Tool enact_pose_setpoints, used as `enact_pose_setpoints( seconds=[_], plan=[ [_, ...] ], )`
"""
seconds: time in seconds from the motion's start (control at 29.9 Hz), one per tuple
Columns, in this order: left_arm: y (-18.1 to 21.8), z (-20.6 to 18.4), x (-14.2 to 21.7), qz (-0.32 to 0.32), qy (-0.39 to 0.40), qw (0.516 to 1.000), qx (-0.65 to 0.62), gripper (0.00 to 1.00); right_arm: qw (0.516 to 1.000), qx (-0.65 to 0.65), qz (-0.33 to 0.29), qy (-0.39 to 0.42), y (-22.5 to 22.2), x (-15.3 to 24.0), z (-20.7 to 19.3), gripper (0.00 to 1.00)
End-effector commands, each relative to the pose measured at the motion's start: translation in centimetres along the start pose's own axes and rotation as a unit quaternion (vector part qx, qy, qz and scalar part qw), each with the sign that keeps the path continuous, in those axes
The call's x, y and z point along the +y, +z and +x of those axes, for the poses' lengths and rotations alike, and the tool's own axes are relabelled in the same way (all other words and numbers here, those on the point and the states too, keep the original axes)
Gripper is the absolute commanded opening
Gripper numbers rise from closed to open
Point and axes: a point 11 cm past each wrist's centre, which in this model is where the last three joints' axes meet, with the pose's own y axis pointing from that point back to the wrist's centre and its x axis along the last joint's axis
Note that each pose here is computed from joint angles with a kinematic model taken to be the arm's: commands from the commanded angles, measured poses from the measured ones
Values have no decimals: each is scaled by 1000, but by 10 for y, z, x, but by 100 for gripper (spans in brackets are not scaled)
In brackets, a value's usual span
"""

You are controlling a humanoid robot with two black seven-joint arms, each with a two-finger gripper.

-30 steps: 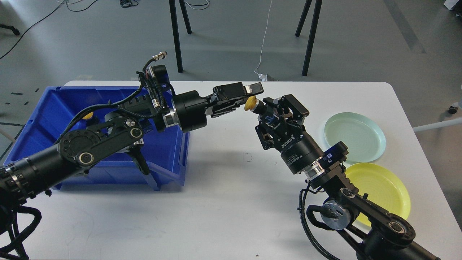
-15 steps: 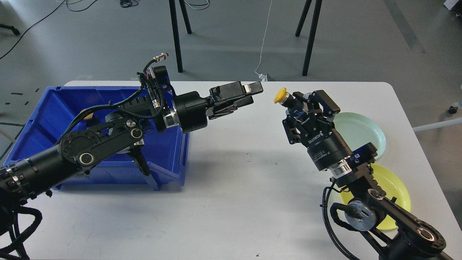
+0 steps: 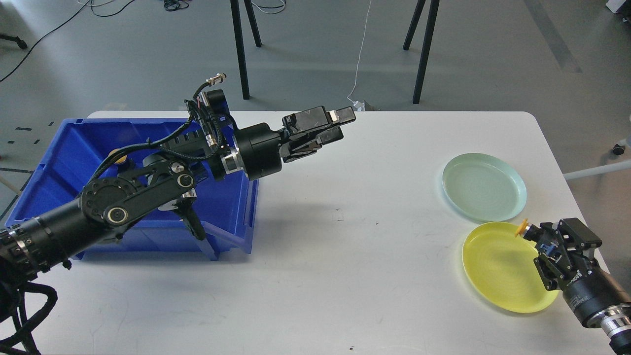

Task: Pass button and place on color plate
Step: 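Move the right gripper over the yellow plate and release the button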

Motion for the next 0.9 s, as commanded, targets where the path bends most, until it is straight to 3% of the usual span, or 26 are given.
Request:
enact_pose_setpoints(
  seconds=[0.0,0.1,0.27,0.87],
  plan=[
    [0,0,0,0,0,1000,0,85,1000,10,-22,19,14,7,14,1],
    [0,0,0,0,0,1000,1,85,999,11,-28,27,18,8,19,7],
    [0,0,0,0,1,1000,1,85,999,8,-29,28,20,8,18,28],
    [-1,-1,0,0,0,1000,3,85,999,-3,-25,30,22,5,13,48]
  ],
)
